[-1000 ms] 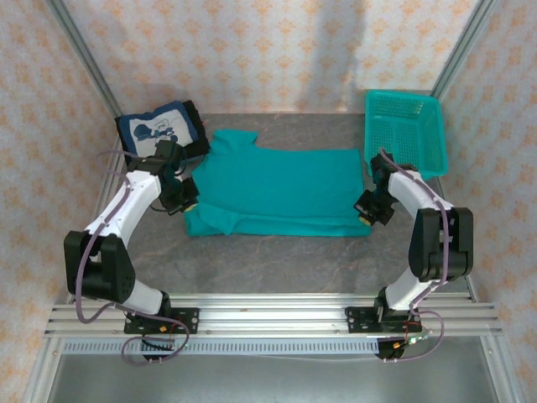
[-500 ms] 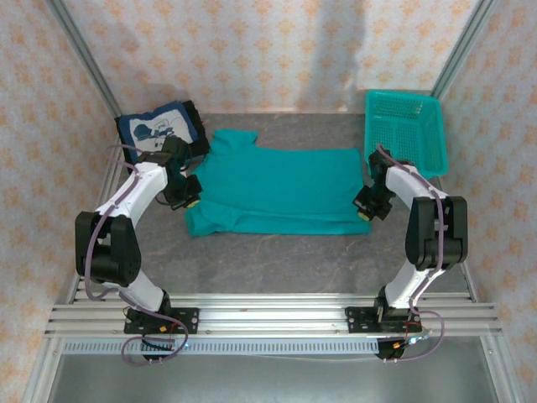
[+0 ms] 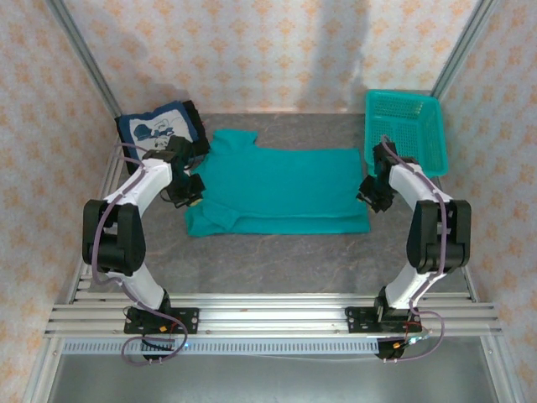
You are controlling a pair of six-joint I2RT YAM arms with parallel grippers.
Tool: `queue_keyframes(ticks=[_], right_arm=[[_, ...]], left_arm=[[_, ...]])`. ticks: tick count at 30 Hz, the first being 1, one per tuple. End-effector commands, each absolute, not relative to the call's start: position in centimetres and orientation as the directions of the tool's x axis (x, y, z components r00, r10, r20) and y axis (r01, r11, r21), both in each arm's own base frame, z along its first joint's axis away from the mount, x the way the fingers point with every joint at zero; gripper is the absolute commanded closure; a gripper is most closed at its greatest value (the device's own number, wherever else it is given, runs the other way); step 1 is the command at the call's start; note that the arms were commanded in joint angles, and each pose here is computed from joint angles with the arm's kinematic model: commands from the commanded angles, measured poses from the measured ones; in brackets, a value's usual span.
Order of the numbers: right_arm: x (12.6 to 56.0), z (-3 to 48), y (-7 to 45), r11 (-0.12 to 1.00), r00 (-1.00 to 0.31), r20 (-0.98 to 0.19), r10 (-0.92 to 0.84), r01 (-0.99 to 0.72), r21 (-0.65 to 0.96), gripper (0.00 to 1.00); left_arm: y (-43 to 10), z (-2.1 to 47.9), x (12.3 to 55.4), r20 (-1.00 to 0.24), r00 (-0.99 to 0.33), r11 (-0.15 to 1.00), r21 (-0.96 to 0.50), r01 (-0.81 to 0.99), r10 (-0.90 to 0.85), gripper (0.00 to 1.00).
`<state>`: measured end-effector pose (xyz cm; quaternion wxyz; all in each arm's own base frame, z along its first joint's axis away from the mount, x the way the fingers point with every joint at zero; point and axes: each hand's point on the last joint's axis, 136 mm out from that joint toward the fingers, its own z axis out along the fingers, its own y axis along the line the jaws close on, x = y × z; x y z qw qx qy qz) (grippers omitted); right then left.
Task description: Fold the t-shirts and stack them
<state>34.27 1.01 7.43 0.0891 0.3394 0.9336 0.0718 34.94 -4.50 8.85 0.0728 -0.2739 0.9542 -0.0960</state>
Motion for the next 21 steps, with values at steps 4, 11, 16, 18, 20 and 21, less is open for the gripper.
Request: queue_keyframes(ticks=[4,11,16,18,20,21], right_arm=[[34.0,8.1,1.6,0.746,-0.751,-0.097,0.653,0.617,0.249,0.62],[32.3,7.6,2.9,0.705,-0.733,-0.021,0.68,0.646,0.293,0.61],[31.7,6.4,3.4,0.686,-0.721,0.009,0.693,0.662,0.303,0.6],[31.9,6.0,3.4,0.682,-0.718,0.008,0.696,0.666,0.303,0.6],[32.6,5.6,3.3,0.673,-0.708,-0.006,0.706,0.669,0.315,0.6],[33.0,5.4,3.2,0.67,-0.703,-0.012,0.711,0.673,0.314,0.6]], left_arm=[[-4.1,9.6,36.7,-0.128,-0.828,0.828,-0.239,-0.508,-0.545,1.0],[-4.3,9.5,36.9,-0.126,-0.828,0.824,-0.254,-0.506,-0.547,1.0],[-4.3,9.3,36.9,-0.123,-0.829,0.825,-0.252,-0.506,-0.546,1.0],[-4.4,9.2,37.0,-0.12,-0.828,0.824,-0.252,-0.508,-0.547,1.0],[-4.4,9.2,37.2,-0.123,-0.828,0.824,-0.254,-0.507,-0.548,1.0],[-4.3,9.2,37.3,-0.124,-0.827,0.823,-0.253,-0.508,-0.549,1.0]])
